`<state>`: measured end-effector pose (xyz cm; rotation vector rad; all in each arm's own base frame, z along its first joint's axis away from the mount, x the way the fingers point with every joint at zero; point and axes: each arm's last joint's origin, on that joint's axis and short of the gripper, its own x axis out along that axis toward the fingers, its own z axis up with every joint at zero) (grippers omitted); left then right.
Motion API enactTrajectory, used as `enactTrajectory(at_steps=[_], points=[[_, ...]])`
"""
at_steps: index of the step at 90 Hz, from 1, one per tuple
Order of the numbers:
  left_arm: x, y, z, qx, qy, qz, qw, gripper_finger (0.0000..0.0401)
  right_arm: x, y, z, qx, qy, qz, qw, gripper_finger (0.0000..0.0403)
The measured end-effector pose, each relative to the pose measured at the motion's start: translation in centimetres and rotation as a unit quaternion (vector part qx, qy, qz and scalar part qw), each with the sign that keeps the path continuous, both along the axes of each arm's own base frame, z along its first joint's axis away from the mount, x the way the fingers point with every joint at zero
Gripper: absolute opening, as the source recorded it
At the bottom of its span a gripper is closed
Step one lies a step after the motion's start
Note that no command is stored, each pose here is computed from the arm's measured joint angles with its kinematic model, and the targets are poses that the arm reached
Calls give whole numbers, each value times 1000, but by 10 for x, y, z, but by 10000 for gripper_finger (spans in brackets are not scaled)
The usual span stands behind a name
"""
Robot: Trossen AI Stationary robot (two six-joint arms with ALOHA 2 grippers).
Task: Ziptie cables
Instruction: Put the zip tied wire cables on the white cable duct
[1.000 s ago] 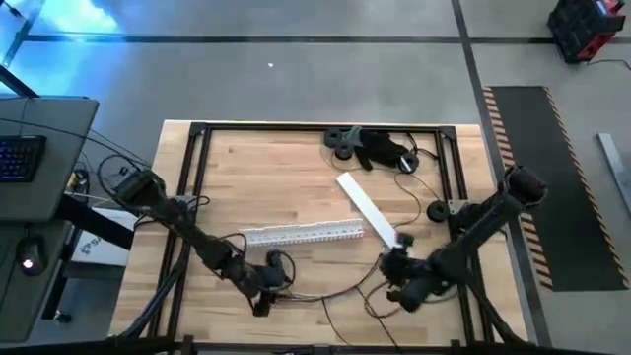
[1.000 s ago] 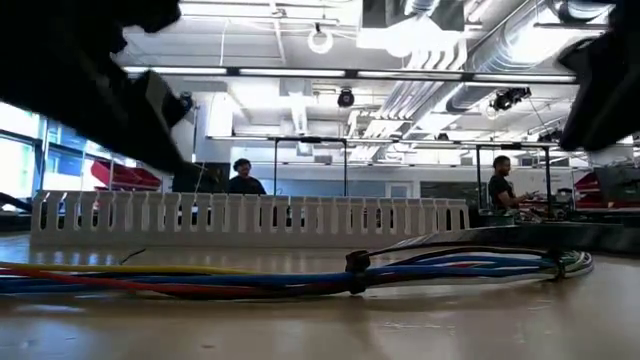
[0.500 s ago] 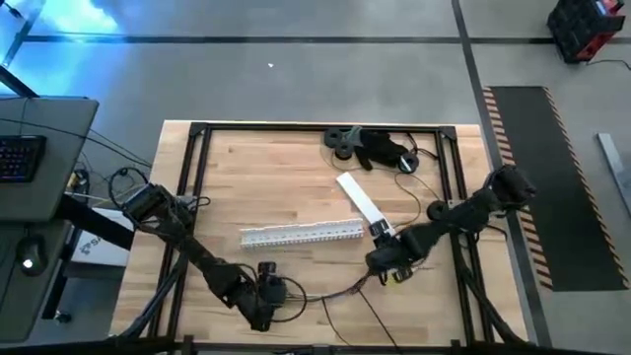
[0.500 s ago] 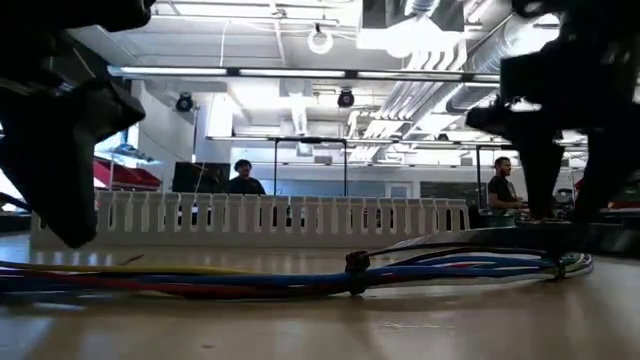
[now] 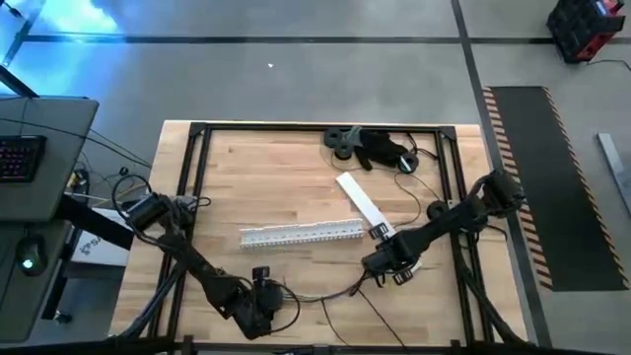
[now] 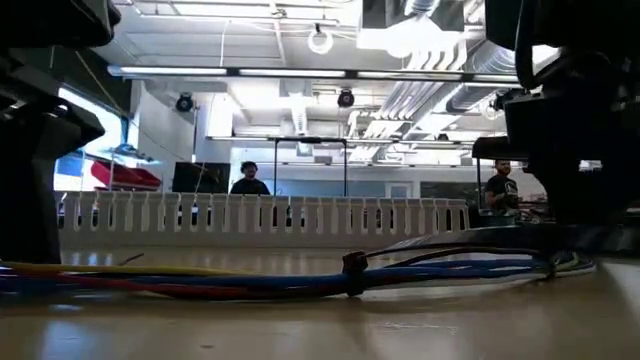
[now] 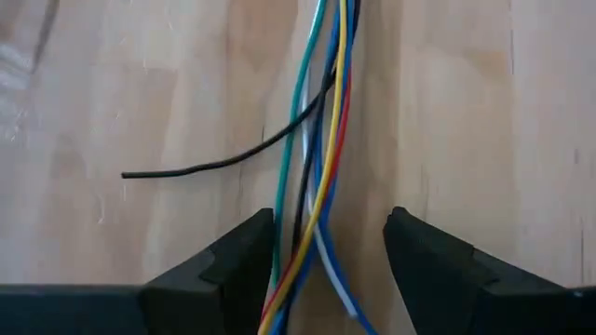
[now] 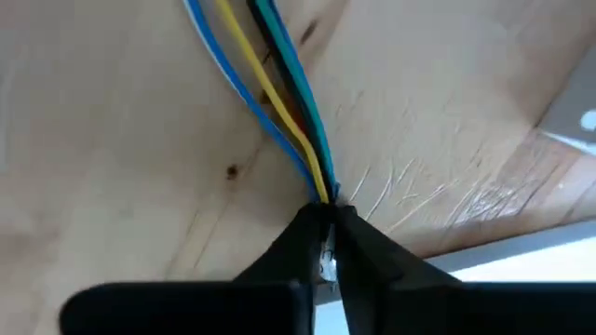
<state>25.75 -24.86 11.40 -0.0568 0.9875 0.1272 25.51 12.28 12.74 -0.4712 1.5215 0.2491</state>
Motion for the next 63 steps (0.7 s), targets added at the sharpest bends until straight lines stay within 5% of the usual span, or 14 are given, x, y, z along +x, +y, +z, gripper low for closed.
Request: enactTrajectory(at_steps=[24,49,63], points=[[0,5,-12,9,29,28,999,175,-4,8,1,-7,-11,-7,1000,7],[-1,4,-12,11,45,2,999,18,-9,16,3,-21,-33,-40,998,2],[-9,5,-1,26,50,-16,998,14,-11,18,3,-21,-38,-47,998,1]])
